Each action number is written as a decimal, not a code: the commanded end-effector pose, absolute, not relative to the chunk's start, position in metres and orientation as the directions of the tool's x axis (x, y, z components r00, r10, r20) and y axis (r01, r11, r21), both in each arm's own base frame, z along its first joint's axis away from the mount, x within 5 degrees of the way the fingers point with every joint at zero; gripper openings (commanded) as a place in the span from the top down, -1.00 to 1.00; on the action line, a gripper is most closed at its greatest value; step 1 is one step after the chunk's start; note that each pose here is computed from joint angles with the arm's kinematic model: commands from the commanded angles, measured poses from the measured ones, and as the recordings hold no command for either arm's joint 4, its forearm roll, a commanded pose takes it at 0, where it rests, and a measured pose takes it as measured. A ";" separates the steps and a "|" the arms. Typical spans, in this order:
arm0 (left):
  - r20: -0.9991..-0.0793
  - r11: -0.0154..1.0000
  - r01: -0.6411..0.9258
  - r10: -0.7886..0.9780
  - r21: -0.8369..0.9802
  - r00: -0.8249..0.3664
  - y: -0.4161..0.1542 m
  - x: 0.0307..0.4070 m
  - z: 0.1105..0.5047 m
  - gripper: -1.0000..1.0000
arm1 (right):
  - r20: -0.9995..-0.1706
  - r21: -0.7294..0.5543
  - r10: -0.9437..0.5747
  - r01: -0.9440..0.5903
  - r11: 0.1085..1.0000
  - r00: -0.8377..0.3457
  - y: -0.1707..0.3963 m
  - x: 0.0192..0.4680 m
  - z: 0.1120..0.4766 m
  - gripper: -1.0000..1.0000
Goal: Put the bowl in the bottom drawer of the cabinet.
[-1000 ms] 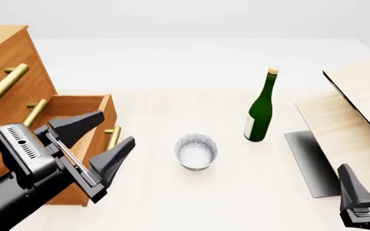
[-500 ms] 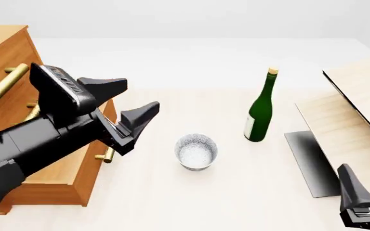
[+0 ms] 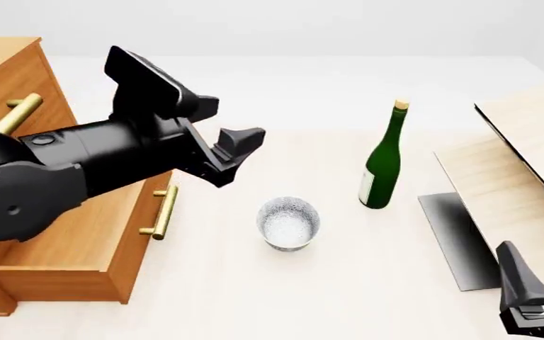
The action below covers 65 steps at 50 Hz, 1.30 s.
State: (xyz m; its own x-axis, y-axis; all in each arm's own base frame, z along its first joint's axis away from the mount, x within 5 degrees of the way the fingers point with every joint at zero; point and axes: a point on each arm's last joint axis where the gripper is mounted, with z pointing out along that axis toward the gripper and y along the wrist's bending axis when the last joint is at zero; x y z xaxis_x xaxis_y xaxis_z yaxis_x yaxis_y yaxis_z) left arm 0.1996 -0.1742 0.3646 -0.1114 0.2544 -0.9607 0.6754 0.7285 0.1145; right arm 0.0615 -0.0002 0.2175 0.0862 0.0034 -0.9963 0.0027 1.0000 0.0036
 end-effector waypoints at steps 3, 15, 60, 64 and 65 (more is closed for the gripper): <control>-0.934 0.713 0.690 0.319 0.124 -0.161 -0.193 0.218 0.360 -1.00 | -0.996 0.004 0.003 0.003 1.000 0.086 0.000 0.061 0.218 -1.00; -0.903 0.703 0.702 0.369 0.115 -0.222 -0.208 0.231 0.348 -1.00 | -0.996 0.003 0.003 0.002 1.000 0.086 0.000 0.062 0.217 -1.00; -0.834 0.730 0.683 0.396 0.032 -0.384 -0.243 0.272 0.311 -1.00 | -0.996 0.004 0.003 0.003 1.000 0.086 0.000 0.061 0.218 -1.00; -0.827 0.729 0.684 0.400 0.026 -0.396 -0.249 0.275 0.306 -1.00 | -0.996 0.004 0.003 0.003 1.000 0.086 0.000 0.061 0.218 -1.00; -0.825 0.728 0.685 0.402 0.026 -0.396 -0.250 0.275 0.306 -1.00 | -0.996 0.004 0.003 0.003 1.000 0.086 0.000 0.061 0.218 -1.00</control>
